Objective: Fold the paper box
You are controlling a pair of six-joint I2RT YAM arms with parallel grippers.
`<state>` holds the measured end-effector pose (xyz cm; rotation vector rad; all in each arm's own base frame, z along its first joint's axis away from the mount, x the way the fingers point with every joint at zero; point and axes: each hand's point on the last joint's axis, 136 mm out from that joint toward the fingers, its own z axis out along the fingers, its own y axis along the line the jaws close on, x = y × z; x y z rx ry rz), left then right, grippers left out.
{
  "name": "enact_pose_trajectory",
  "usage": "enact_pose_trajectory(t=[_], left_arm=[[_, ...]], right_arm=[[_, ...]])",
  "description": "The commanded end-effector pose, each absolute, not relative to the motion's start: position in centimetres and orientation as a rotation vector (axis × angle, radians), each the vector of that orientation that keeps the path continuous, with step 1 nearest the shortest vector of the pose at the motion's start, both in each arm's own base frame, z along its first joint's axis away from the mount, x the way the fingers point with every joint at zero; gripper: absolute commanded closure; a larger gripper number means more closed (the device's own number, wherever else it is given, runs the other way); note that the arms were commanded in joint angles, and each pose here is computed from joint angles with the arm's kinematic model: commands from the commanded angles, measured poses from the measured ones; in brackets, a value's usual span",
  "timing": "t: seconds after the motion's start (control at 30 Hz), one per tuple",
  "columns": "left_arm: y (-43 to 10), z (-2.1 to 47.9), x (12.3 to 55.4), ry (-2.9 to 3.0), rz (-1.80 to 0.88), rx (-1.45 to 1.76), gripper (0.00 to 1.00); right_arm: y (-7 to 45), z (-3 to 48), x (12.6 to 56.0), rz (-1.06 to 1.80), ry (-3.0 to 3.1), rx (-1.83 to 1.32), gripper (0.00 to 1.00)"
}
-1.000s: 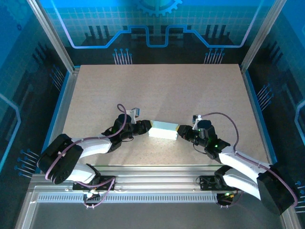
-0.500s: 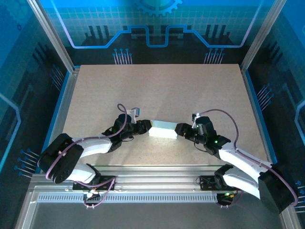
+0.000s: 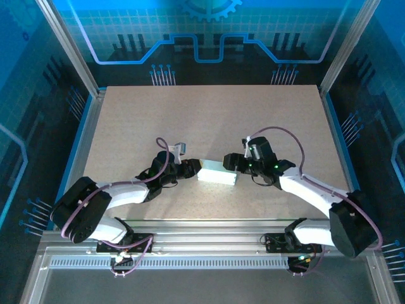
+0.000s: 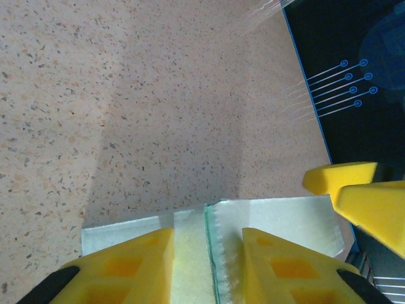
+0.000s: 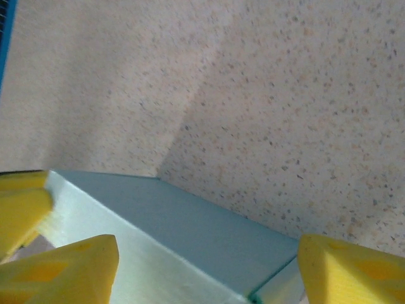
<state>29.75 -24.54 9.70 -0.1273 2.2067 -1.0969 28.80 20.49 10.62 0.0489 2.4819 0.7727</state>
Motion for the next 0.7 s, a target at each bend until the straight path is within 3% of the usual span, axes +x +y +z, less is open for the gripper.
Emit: enact_pose_trajectory(t=[0.0,0.17,0.43,0.57,0.67], left_arm=[[-20.7,-1.0,23.7,2.632,-0.856,-0.195,0.71],[-21.1,-1.6,23.4,2.624,-0.901,-0.183,0.81],[-21.2,-1.6,23.4,2.618,-0.922,-0.181,0.84],[-20.8,-1.2,23.6,2.634,-0.87,-0.164,0.8],[-20.6,-0.8,23.7,2.642,-0.832,-0.142,0.79]], right_arm=[[21.0,8.2,27.7,0.771,2.548,0.011,0.28],[20.9,5.4,27.1,0.759,2.591,0.053,0.35],[21.3,6.9,27.6,0.745,2.562,-0.009,0.39],[21.4,9.4,28.2,0.707,2.498,-0.136,0.3],[21.6,12.6,28.6,0.61,2.41,-0.42,0.2]])
